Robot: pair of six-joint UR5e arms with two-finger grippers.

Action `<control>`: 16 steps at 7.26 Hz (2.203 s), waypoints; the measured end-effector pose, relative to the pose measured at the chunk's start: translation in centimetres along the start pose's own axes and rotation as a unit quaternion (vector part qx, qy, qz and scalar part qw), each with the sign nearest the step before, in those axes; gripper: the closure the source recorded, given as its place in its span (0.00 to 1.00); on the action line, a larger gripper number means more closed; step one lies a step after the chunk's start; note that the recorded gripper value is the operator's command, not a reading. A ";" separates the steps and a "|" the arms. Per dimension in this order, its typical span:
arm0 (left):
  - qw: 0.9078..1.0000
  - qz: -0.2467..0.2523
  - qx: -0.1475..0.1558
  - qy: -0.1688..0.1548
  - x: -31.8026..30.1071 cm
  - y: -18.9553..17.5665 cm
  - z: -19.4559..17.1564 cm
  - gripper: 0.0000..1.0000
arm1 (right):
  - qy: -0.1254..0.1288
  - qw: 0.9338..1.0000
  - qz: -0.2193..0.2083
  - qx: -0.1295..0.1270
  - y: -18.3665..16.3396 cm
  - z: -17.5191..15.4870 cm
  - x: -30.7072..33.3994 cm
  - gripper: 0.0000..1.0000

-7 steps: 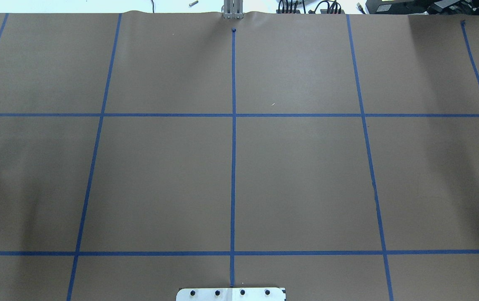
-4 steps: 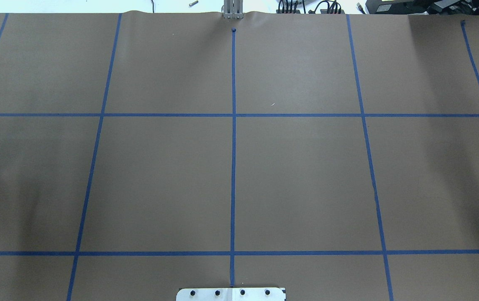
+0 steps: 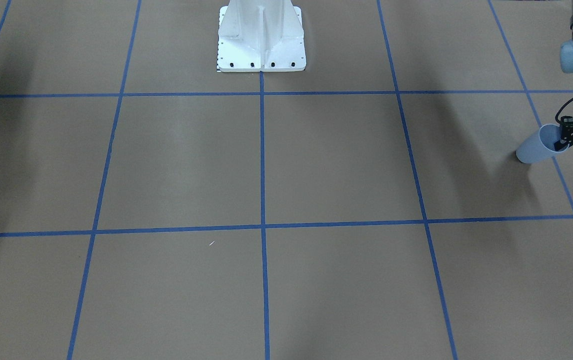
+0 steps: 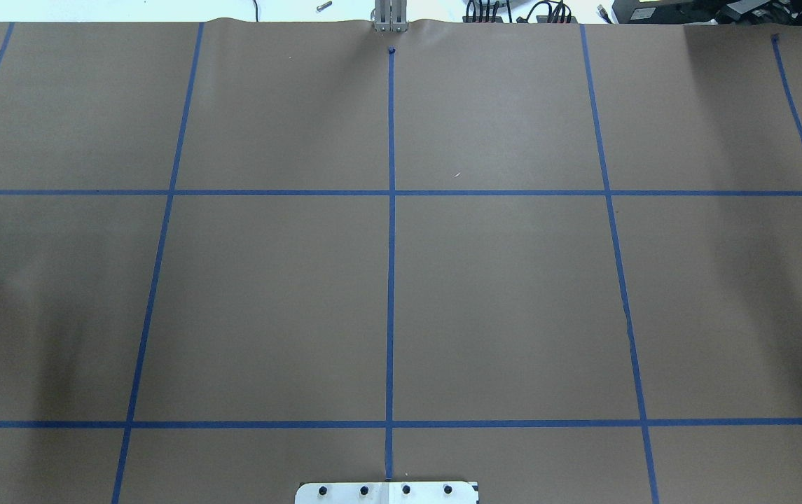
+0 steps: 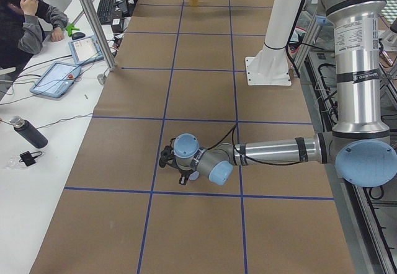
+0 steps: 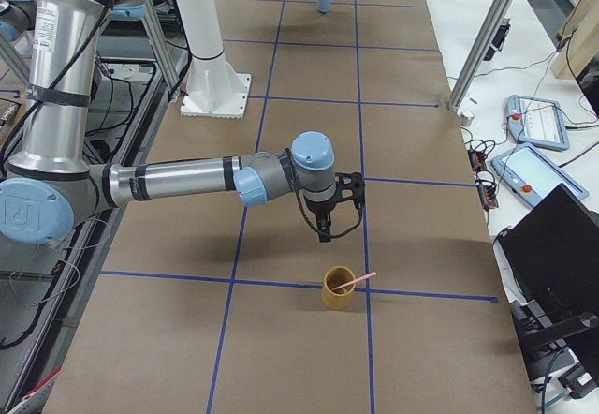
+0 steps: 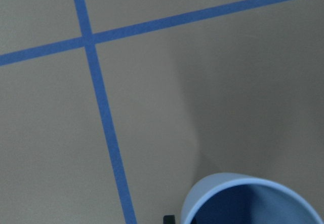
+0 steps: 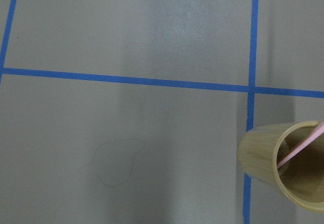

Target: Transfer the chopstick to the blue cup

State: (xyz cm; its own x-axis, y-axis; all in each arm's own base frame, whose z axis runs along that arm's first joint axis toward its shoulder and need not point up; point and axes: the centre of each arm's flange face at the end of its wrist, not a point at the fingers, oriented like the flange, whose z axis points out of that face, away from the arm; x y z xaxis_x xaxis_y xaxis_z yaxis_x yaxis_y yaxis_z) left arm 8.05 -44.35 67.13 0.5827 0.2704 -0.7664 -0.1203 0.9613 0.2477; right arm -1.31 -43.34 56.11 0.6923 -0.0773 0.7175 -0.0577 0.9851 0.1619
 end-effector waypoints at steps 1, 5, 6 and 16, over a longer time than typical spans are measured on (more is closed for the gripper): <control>1.000 0.002 -0.003 0.026 1.4 -0.6 -0.7 1.00 | 0.000 1.000 0.000 0.000 0.0 0.0 0.0 0.00; 0.994 -0.083 0.030 0.071 14.2 -11.9 -5.2 1.00 | -0.001 1.000 -0.001 0.000 -0.1 0.0 -0.1 0.00; 0.990 -0.110 0.038 0.078 19.6 -15.2 -4.9 1.00 | -0.001 1.000 -0.002 0.000 -0.1 0.1 -0.1 0.00; 0.983 -0.154 0.096 -0.039 69.1 -14.5 8.6 0.94 | 0.000 1.000 -0.001 -0.001 -0.4 0.3 -0.1 0.00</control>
State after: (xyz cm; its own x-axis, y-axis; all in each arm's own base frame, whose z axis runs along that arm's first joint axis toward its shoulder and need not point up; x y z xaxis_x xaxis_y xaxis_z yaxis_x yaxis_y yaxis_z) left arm 56.95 -40.04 15.69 0.6279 -0.0438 -0.7770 0.2213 0.9673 0.1242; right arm -1.59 -43.80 56.21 0.6918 -0.0799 0.7177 -0.0541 0.9853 0.1619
